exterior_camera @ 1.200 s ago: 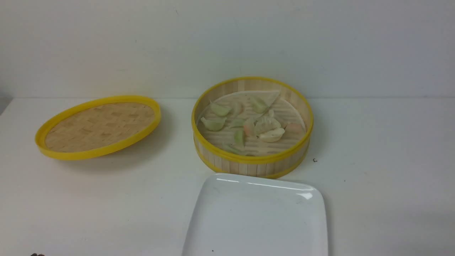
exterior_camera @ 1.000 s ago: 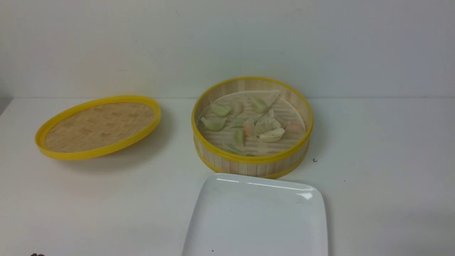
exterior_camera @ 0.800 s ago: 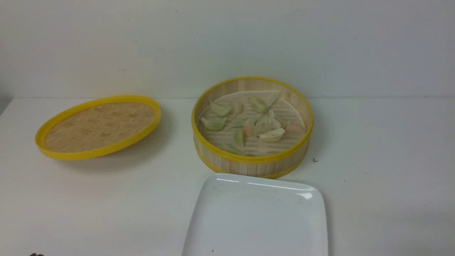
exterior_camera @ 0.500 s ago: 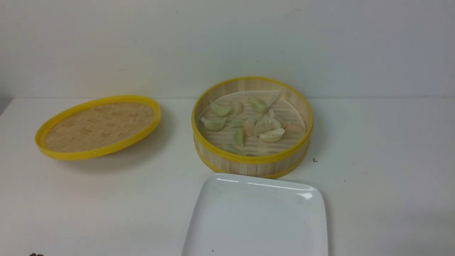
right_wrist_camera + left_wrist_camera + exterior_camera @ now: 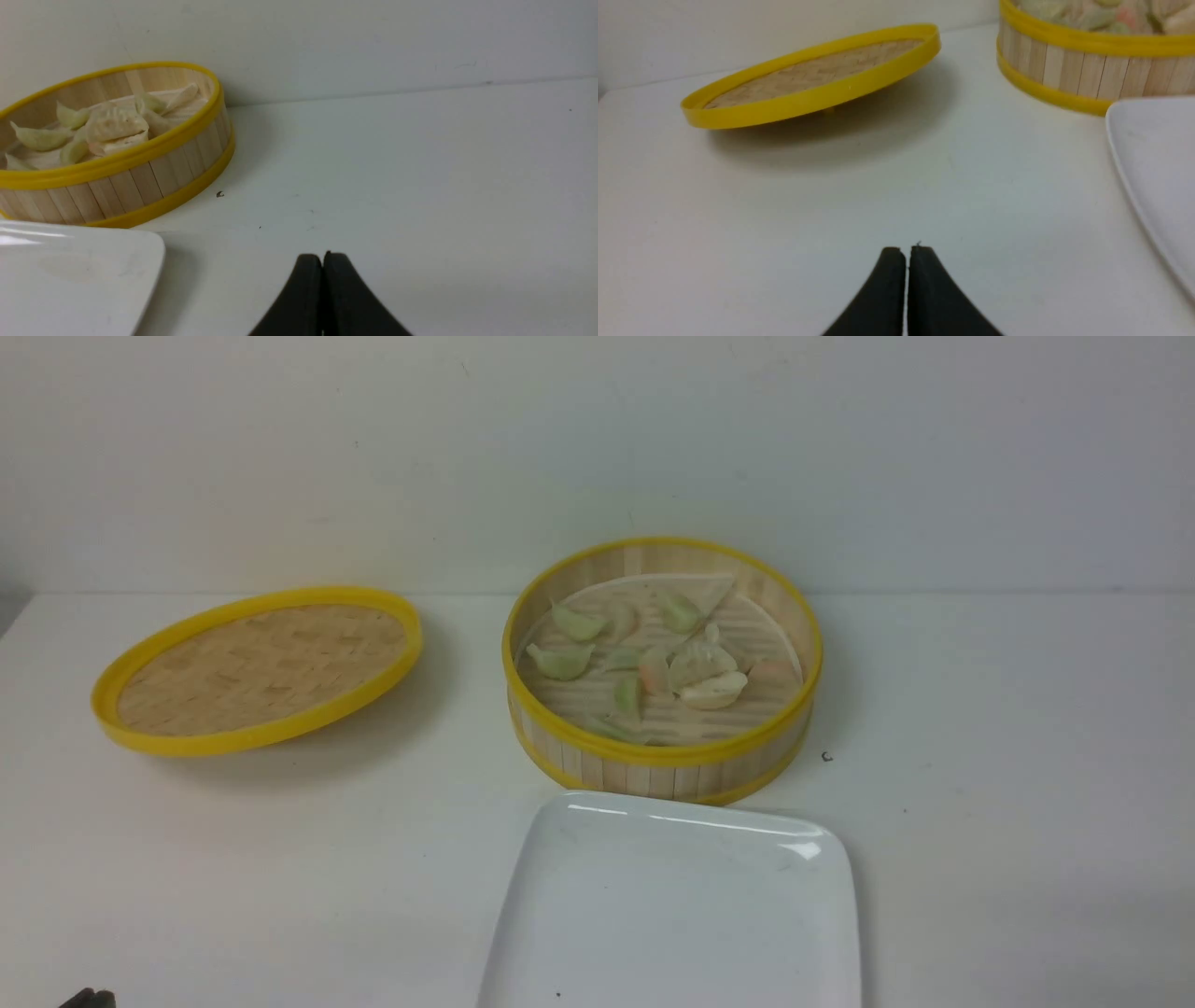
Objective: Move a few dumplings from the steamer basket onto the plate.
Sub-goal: Use the left arm to grab a dumpling from the steamer
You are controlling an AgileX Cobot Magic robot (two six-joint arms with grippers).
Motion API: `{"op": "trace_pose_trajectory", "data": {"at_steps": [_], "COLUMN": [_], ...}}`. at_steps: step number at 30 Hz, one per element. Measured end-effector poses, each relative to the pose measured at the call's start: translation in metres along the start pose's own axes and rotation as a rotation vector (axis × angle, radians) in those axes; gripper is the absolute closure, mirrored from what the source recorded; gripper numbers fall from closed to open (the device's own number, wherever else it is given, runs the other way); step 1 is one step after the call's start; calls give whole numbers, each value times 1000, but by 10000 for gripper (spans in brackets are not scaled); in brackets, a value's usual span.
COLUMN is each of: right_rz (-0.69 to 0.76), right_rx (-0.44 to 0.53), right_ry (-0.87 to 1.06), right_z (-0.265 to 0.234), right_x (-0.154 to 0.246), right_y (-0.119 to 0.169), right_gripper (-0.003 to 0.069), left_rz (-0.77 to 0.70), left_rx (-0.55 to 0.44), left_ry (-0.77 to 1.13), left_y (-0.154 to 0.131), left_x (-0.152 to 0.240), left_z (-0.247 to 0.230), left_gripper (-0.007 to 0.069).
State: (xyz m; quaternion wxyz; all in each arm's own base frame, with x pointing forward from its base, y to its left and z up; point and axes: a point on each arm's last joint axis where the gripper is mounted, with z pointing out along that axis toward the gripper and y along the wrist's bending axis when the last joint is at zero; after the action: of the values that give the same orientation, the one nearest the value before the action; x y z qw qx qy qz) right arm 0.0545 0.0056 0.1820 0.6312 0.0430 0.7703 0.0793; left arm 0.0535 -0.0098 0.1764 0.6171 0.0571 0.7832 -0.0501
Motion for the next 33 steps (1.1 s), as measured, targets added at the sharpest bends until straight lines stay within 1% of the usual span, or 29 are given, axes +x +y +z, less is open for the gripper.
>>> {"op": "trace_pose_trajectory", "data": {"at_steps": [1,2,3,4,5,6,7,8,9,12,19,20,22,24,25,26,29,32,33], "right_rz": [53,84,167,257,402,525,543,671,720,806,824,826,772,641,637,506,330,203,154], "right_rx": [-11,-15,-31,-48,-72,-88,-92,-109,-115,-126,-124,-126,-154,-211,-213,-262,-304,-324,-324], "right_ry": [-8,-15,-30,-46,-84,-121,-120,-153,-163,-184,-207,-208,-200,-207,-198,-210,-163,-21,87], "right_z": [0,0,0,0,0,-1,-1,-1,-1,-2,-2,-2,-6,-16,-16,-28,-38,-33,-22], "right_x": [0,-1,-2,-4,-8,-11,-12,-15,-16,-18,-20,-20,-28,-50,-49,-74,-112,-141,-150], "right_y": [1,1,2,4,5,5,5,4,4,4,2,3,7,17,17,27,42,53,57], "right_gripper": [674,674,674,674,674,674,674,674,674,674,674,674,674,674,674,674,673,672,672], "left_rz": [-59,-87,-171,-255,-413,-520,-524,-649,-706,-800,-887,-900,-887,-820,-811,-720,-578,-458,-406], "left_rx": [8,12,23,34,56,72,72,91,99,103,80,64,77,124,125,175,234,303,342], "left_ry": [-34,-47,-78,-103,-146,-170,-173,-193,-207,-252,-339,-381,-410,-411,-418,-384,-234,-22,107], "left_y": [-1,-1,-1,-2,-2,-2,-2,-2,-2,0,6,9,9,4,4,-3,-15,-26,-31], "left_x": [-3,-4,-7,-10,-14,-16,-17,-19,-20,-24,-29,-32,-43,-60,-63,-84,-115,-141,-152], "left_z": [0,0,0,-1,-1,-2,-2,-2,-2,-3,-5,-6,-11,-19,-20,-28,-25,-11,3], "left_gripper": [631,631,631,631,631,631,631,631,631,631,631,631,631,631,631,631,631,631,631]}}
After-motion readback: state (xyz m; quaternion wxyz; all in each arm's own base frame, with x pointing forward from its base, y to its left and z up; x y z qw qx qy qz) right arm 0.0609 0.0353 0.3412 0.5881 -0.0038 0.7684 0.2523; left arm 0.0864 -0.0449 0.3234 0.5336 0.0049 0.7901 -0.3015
